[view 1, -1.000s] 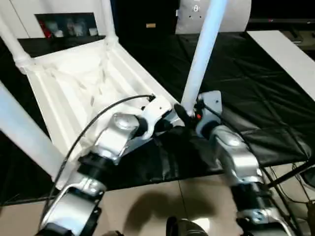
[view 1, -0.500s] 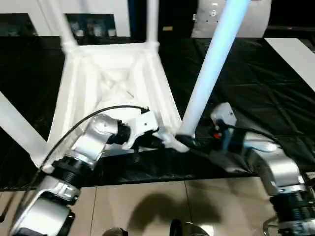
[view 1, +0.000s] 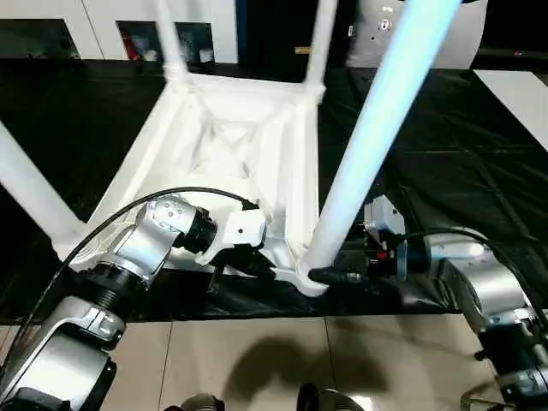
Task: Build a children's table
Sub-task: Rotate leg to tighten
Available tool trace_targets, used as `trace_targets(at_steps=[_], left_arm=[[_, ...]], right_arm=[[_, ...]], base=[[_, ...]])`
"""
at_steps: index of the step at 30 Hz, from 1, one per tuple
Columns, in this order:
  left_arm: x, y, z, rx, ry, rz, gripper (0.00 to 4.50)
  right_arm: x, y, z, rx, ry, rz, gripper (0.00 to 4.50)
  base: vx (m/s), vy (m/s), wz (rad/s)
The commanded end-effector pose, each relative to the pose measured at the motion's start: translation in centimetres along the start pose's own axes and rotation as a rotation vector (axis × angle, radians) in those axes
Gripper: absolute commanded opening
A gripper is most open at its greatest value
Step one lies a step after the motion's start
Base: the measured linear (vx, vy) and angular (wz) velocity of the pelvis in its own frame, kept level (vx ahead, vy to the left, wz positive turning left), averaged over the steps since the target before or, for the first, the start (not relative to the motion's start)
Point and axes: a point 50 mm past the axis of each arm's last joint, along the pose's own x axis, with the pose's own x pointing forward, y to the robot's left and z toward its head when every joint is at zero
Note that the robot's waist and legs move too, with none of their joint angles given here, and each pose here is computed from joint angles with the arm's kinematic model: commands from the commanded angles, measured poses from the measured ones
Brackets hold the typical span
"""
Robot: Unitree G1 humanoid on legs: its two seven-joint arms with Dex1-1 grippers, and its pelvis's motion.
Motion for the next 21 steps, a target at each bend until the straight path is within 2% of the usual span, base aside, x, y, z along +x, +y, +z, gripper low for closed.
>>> trace_targets(at_steps=[1, 3, 5, 7, 10, 21], left_arm=[[0.92, -0.25, 0.83, 0.067, 0.021, -0.102, 0.0], [0.93, -0.24, 0.84, 0.072, 0.023, -0.106, 0.0], [0.99, -0.1, 0.88, 0.076, 0.025, -0.099, 0.0], [0.97, 0.04, 0.85, 0.075, 0.026, -0.087, 0.0], [0.88, 0.15, 0.76, 0.073, 0.028, -0.081, 0.0], [0.73, 0.21, 0.38, 0.066, 0.033, -0.068, 0.0]], right_arm=[[0.09, 0.19, 0.19, -0.003, -0.002, 0.057, 3.63], [0.12, 0.24, 0.21, 0.003, -0.002, 0.075, 3.62], [0.14, 0.35, 0.22, 0.015, 0.002, 0.109, 3.27], [0.18, 0.45, 0.18, 0.023, 0.005, 0.129, 3.18], [0.18, 0.61, 0.03, 0.033, 0.011, 0.152, 2.83], [0.1, 1.09, -0.29, 0.052, 0.026, 0.189, 2.15]], base=[[0.0, 0.0, 0.0], [0.0, 0.0, 0.0], [0.0, 0.0, 0.0], [0.0, 0.0, 0.0], [0.0, 0.0, 0.0], [0.0, 0.0, 0.0]])
